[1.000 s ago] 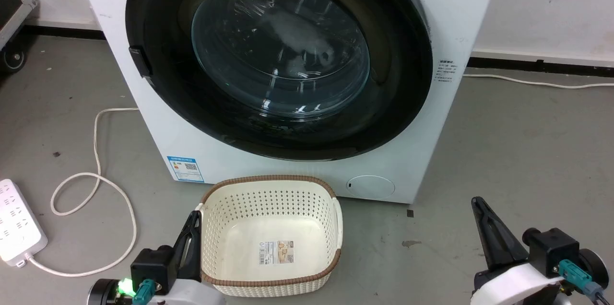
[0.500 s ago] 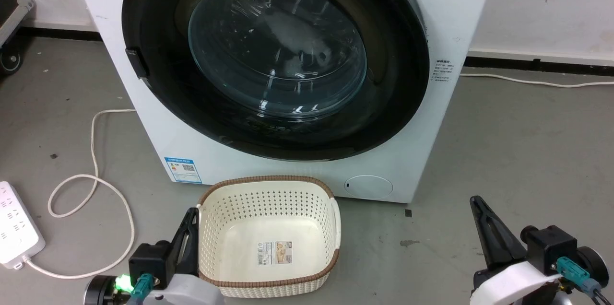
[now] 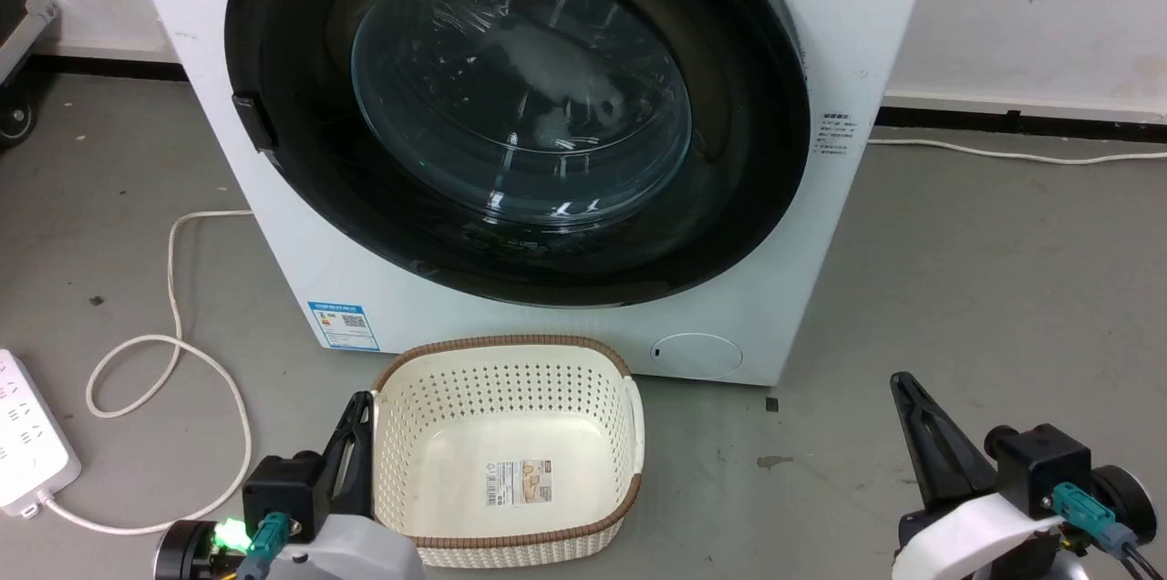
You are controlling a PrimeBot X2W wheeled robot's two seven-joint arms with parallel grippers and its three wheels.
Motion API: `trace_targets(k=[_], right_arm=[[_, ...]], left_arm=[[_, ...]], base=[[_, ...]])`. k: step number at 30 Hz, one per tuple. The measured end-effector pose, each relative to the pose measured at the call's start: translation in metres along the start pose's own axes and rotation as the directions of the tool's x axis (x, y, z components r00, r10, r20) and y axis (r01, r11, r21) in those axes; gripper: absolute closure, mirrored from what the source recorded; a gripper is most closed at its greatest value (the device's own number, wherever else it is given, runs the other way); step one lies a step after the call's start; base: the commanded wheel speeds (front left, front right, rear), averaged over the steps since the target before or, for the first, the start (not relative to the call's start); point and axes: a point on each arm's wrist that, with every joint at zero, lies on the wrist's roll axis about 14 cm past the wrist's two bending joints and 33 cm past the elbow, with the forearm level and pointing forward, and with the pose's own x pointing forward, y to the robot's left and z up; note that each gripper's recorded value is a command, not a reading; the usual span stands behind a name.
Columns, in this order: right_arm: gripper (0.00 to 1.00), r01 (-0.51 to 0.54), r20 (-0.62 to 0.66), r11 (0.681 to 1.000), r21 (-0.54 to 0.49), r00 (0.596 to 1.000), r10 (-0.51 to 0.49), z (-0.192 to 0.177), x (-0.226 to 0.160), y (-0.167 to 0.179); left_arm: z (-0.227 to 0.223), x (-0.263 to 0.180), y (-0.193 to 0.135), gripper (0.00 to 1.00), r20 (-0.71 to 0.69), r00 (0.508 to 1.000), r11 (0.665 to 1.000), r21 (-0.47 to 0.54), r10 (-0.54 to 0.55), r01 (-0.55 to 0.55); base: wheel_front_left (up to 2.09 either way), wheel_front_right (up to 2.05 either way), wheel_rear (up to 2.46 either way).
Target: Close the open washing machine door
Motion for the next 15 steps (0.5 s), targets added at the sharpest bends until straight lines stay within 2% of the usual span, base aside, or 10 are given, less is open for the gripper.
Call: trace_targets(k=[15], right_arm=[[1.00, 0.003, -0.012, 1.000, -0.005, 1.000, -0.003, 0.0017, -0.0010, -0.0008]], left_arm=[[0.0019, 0.0026, 0.0005, 1.00, -0.011, 1.000, 1.000, 0.009, 0.004, -0.004]], base=[[0.00, 0.00, 0.00]])
